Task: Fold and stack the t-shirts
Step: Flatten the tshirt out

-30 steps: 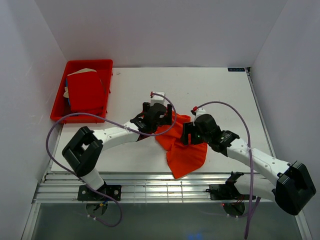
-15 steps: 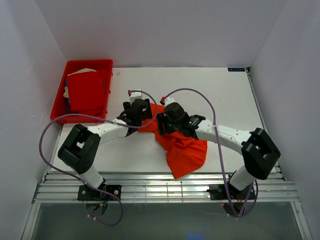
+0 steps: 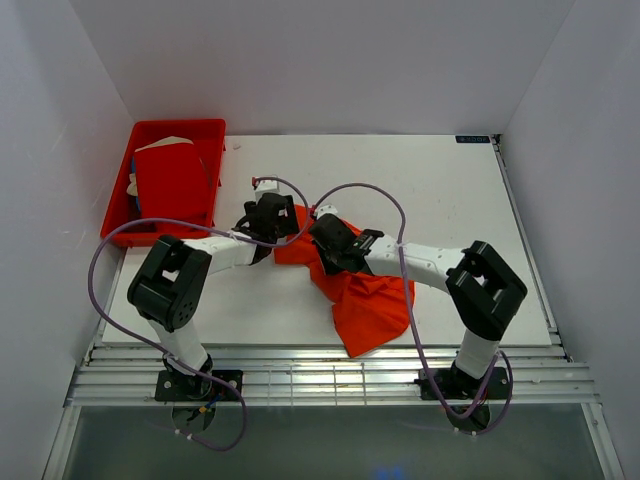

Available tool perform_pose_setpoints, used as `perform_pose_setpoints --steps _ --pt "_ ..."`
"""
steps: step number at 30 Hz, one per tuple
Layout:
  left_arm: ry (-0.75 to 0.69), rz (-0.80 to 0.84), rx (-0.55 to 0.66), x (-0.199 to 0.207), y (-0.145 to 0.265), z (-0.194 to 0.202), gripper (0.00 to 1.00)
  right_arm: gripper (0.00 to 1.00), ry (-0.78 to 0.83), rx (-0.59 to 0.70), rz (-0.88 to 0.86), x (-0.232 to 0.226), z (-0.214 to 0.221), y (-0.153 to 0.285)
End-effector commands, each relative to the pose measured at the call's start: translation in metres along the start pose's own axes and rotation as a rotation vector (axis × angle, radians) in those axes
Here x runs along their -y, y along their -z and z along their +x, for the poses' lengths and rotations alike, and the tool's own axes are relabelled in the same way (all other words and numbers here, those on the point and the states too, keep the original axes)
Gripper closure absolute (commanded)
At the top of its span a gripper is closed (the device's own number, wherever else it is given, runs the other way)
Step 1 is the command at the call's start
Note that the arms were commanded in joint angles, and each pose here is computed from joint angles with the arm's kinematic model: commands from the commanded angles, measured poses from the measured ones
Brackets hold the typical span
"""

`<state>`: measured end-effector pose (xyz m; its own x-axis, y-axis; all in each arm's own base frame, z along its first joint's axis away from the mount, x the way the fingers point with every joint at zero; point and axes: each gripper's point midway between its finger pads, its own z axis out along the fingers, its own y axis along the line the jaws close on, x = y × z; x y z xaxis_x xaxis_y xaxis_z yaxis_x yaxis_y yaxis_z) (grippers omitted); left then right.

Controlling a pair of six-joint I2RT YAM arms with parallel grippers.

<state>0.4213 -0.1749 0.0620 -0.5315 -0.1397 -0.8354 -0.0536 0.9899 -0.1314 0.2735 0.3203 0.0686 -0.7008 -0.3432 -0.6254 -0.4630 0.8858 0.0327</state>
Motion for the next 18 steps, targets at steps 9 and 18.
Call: perform_pose_setpoints --steps 9,18 --pt "0.032 0.106 0.013 0.016 -0.002 -0.007 0.18 0.44 0.016 -0.015 0.085 -0.003 -0.006 -0.004" --pt "0.032 0.104 0.013 0.013 0.001 -0.005 0.18 0.24 0.001 0.032 0.081 -0.008 -0.023 -0.001"
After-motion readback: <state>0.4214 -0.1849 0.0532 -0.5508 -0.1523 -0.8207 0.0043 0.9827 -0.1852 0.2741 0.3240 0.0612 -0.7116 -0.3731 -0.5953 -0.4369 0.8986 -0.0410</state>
